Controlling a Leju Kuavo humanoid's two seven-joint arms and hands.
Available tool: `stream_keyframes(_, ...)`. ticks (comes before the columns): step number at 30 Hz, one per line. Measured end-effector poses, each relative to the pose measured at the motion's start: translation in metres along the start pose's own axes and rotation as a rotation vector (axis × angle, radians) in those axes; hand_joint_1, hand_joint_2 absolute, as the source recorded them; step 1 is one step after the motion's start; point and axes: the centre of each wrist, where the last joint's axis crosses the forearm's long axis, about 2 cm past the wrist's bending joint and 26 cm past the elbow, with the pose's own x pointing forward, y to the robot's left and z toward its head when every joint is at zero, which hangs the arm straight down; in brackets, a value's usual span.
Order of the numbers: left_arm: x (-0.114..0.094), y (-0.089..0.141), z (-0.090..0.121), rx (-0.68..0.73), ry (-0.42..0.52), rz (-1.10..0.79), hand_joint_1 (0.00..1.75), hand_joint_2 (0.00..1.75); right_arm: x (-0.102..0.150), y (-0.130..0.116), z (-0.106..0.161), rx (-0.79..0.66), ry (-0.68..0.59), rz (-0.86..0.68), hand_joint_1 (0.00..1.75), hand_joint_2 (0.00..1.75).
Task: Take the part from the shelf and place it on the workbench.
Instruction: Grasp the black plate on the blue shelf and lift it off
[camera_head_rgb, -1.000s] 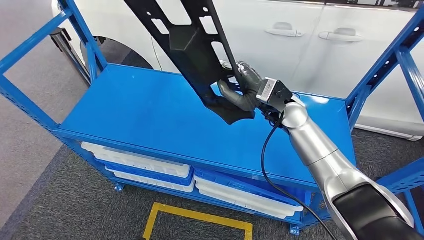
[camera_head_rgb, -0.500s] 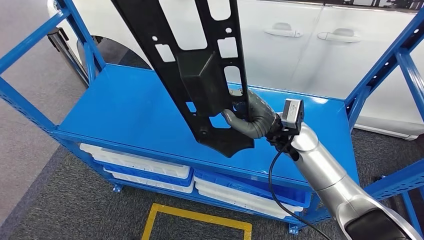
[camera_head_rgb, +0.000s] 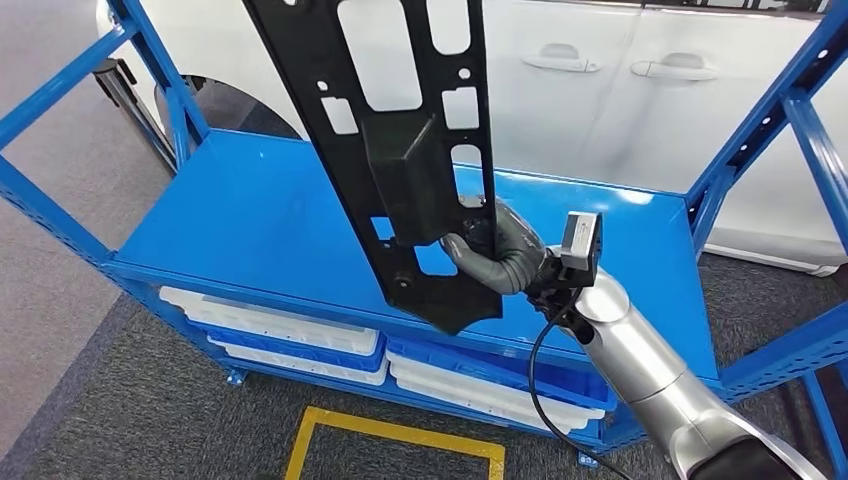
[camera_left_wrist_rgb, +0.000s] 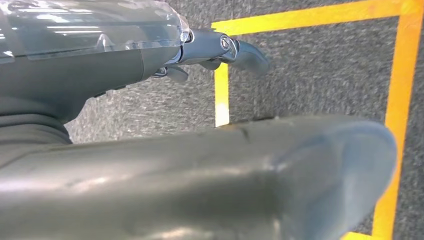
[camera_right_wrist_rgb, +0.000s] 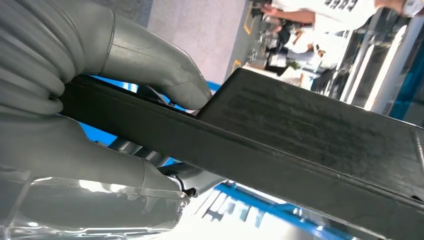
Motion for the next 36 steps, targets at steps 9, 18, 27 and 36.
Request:
stream_keyframes(9, -0.003, -0.002, 0.001, -0.017, 0.023, 0.004, 0.0, 0.0, -0.001, -0.001, 0.011, -0.027, 0.039, 0.029, 1.75, 1.75)
stream_keyframes(18, 0.0, -0.003, 0.001, -0.028, 0.039, 0.0, 0.0, 0.0, 0.0, -0.007, 0.015, -0.061, 0.04, 0.04, 1.75, 1.75)
stream_keyframes(27, -0.001, -0.006, 0.001, -0.034, 0.051, 0.002, 0.0, 0.0, -0.004, -0.006, 0.02, -0.092, 0.047, 0.03, 1.75, 1.75)
stream_keyframes(36, -0.003, -0.008, 0.002, -0.039, 0.064, -0.002, 0.0, 0.0, -0.004, -0.012, 0.026, -0.156, 0.044, 0.095, 1.75, 1.75)
